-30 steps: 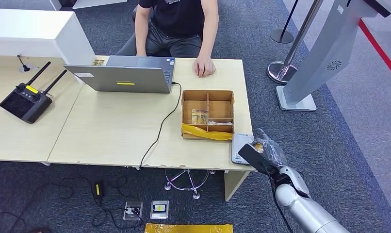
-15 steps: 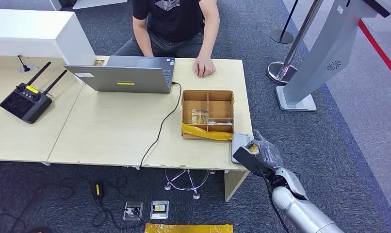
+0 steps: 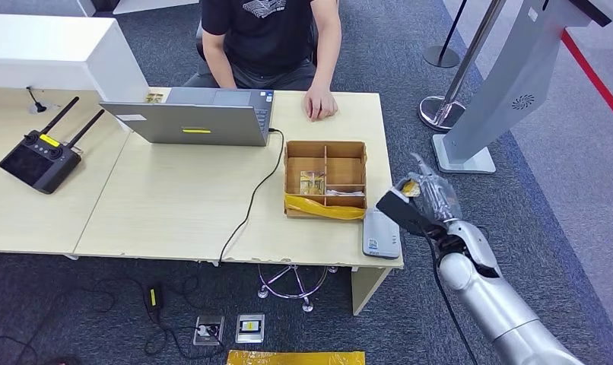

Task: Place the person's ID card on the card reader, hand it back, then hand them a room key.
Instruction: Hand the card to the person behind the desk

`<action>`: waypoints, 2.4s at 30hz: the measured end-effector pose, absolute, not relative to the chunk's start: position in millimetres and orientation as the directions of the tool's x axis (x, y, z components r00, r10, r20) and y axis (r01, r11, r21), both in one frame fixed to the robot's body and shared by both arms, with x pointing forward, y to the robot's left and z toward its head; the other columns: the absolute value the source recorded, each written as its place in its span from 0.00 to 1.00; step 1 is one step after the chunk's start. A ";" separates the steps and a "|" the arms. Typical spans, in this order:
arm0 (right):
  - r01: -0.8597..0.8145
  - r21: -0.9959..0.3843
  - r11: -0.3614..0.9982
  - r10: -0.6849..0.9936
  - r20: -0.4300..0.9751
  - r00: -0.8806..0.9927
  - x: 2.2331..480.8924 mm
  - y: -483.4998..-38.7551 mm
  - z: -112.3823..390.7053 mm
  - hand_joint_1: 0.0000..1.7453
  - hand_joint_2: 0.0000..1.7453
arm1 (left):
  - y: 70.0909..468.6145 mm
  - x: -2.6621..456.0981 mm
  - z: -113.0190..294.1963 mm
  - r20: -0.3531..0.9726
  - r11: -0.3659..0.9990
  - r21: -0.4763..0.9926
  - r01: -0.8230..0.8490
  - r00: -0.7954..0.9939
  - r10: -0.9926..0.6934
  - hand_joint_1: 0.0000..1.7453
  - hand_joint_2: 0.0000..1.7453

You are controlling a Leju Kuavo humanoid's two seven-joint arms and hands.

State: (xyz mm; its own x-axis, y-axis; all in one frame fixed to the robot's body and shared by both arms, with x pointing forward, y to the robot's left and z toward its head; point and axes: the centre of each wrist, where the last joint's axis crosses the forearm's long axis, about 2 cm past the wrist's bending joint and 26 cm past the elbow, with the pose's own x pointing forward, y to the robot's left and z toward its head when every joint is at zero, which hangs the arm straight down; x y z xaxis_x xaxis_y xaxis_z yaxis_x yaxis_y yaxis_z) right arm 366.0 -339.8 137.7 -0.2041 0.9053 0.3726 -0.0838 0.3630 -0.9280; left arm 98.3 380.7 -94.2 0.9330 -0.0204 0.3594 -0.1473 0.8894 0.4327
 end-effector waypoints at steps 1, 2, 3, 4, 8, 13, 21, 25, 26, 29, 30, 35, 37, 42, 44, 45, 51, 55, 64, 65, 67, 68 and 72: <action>-0.057 -0.933 0.356 0.908 0.360 -0.213 374.2 -343.5 150.1 1.00 1.00 | 380.7 98.3 -94.2 0.362 0.890 0.432 -0.144 0.932 -0.025 0.00 0.00; -0.033 -0.937 0.349 0.911 0.347 -0.222 381.8 -346.8 162.3 1.00 1.00 | 380.9 98.3 -94.1 0.364 0.891 0.431 -0.140 0.931 -0.030 0.00 0.00; -0.010 -0.940 0.340 0.915 0.333 -0.229 388.8 -349.5 174.2 1.00 1.00 | 381.1 98.4 -94.1 0.366 0.892 0.431 -0.134 0.930 -0.037 0.00 0.00; 0.011 -0.943 0.333 0.918 0.321 -0.233 394.7 -351.8 184.8 1.00 1.00 | 381.4 98.5 -94.1 0.368 0.894 0.430 -0.128 0.929 -0.044 0.00 0.00; 0.068 -0.949 0.308 0.928 0.284 -0.242 408.9 -355.2 213.0 1.00 1.00 | 382.1 98.5 -94.0 0.370 0.897 0.427 -0.112 0.927 -0.061 0.00 0.00; 0.103 -0.947 0.306 0.928 0.272 -0.253 416.7 -351.1 230.3 1.00 1.00 | 382.5 99.7 -93.7 0.373 0.898 0.429 -0.096 0.924 -0.080 0.00 0.00; 0.118 -0.927 0.357 0.903 0.310 -0.298 424.6 -318.9 243.7 1.00 1.00 | 381.4 112.7 -90.8 0.384 0.902 0.429 -0.052 0.914 -0.130 0.00 0.00; 0.123 -0.914 0.387 0.886 0.331 -0.326 428.5 -298.3 247.4 1.00 1.00 | 380.4 120.9 -88.9 0.392 0.904 0.428 -0.027 0.906 -0.159 0.00 0.00; 0.124 -0.911 0.393 0.882 0.336 -0.329 429.1 -294.5 247.3 1.00 1.00 | 380.0 122.5 -88.5 0.394 0.904 0.427 -0.023 0.904 -0.164 0.00 0.00; 0.120 -0.905 0.408 0.876 0.350 -0.333 430.3 -284.8 246.3 1.00 1.00 | 379.4 125.2 -87.9 0.395 0.906 0.424 -0.016 0.903 -0.168 0.00 0.00; 0.118 -0.903 0.412 0.873 0.355 -0.333 430.8 -281.1 245.7 1.00 1.00 | 379.3 125.8 -87.8 0.393 0.906 0.423 -0.014 0.904 -0.169 0.00 0.00; 0.100 -0.899 0.426 0.866 0.373 -0.333 433.4 -263.0 241.4 1.00 1.00 | 378.9 127.6 -87.3 0.388 0.905 0.425 -0.007 0.905 -0.175 0.00 0.00; 0.090 -0.899 0.429 0.864 0.378 -0.333 434.1 -258.1 239.6 1.00 1.00 | 378.8 127.5 -87.4 0.387 0.905 0.425 -0.006 0.905 -0.176 0.00 0.00; 0.073 -0.895 0.440 0.857 0.394 -0.331 434.9 -249.7 236.0 1.00 1.00 | 378.7 127.4 -87.4 0.386 0.905 0.426 -0.002 0.905 -0.180 0.00 0.00; 0.068 -0.895 0.441 0.857 0.398 -0.326 435.1 -248.2 234.6 1.00 1.00 | 378.7 127.2 -87.5 0.386 0.904 0.427 -0.001 0.905 -0.181 0.00 0.00; 0.066 -0.895 0.442 0.858 0.400 -0.324 435.1 -247.7 233.9 1.00 1.00 | 378.7 127.2 -87.5 0.386 0.904 0.428 -0.001 0.905 -0.181 0.00 0.00; 0.055 -0.895 0.444 0.859 0.407 -0.311 435.3 -245.4 229.9 1.00 1.00 | 378.7 126.9 -87.5 0.385 0.904 0.428 -0.002 0.905 -0.181 0.00 0.00; 0.064 -0.898 0.434 0.866 0.397 -0.306 435.2 -245.3 228.5 0.00 0.25 | 378.7 126.7 -87.6 0.384 0.901 0.433 -0.001 0.905 -0.184 0.00 0.00; 0.070 -0.901 0.429 0.867 0.389 -0.311 434.5 -241.8 227.8 0.00 0.00 | 378.7 126.6 -87.5 0.383 0.899 0.439 -0.002 0.905 -0.185 0.00 0.00; 0.069 -0.901 0.429 0.867 0.389 -0.311 434.4 -240.9 227.9 0.00 0.00 | 378.7 126.6 -87.5 0.383 0.899 0.439 -0.003 0.905 -0.184 0.00 0.00; 0.071 -0.903 0.425 0.869 0.384 -0.311 434.3 -239.1 228.0 0.00 0.00 | 378.8 126.4 -87.6 0.383 0.898 0.439 -0.005 0.906 -0.182 0.00 0.00; 0.072 -0.904 0.422 0.870 0.382 -0.311 434.2 -238.3 228.1 0.00 0.00 | 378.8 126.3 -87.6 0.383 0.898 0.439 -0.006 0.906 -0.181 0.00 0.00; 0.069 -0.905 0.419 0.872 0.379 -0.311 433.9 -235.6 229.1 0.00 0.00 | 378.8 124.9 -88.0 0.383 0.899 0.438 -0.010 0.907 -0.176 0.00 0.00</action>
